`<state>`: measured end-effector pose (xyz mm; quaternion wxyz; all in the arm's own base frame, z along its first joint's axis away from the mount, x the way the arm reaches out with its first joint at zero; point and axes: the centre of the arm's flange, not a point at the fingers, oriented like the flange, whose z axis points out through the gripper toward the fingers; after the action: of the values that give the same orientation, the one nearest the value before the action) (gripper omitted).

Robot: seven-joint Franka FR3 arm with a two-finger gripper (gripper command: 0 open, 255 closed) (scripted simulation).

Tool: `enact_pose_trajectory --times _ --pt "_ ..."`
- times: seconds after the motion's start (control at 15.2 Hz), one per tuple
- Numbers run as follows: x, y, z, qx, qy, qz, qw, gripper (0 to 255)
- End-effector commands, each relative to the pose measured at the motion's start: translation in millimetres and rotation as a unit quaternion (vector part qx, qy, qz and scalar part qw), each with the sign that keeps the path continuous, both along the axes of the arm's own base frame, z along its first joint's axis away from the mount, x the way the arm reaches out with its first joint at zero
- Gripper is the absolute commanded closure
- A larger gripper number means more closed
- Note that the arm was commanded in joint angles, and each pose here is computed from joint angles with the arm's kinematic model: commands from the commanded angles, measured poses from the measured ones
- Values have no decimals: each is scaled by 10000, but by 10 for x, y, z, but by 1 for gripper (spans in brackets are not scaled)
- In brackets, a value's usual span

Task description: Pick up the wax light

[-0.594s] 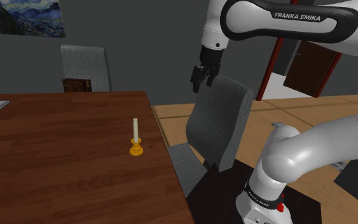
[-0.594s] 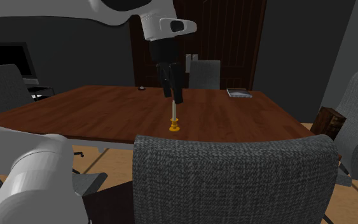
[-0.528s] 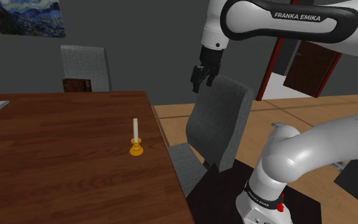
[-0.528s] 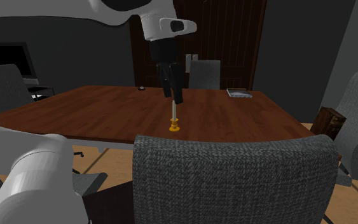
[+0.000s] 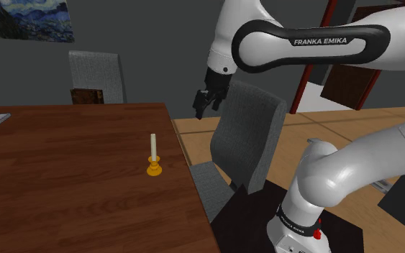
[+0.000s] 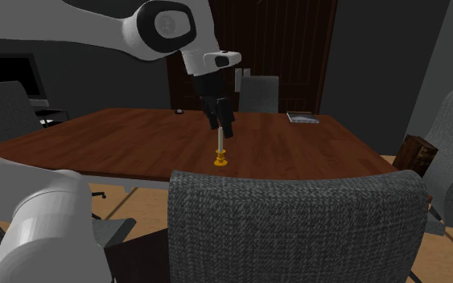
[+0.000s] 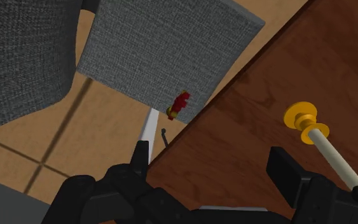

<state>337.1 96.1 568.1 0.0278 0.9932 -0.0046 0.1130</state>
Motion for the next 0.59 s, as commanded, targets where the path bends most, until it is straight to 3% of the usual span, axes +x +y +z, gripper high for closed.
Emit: enact_pose_trajectory --times 0.0,0.53 --pt "36 187 -138 48 -148 95 9998 0" --pt "282 974 -624 215 -681 467 9964 0"
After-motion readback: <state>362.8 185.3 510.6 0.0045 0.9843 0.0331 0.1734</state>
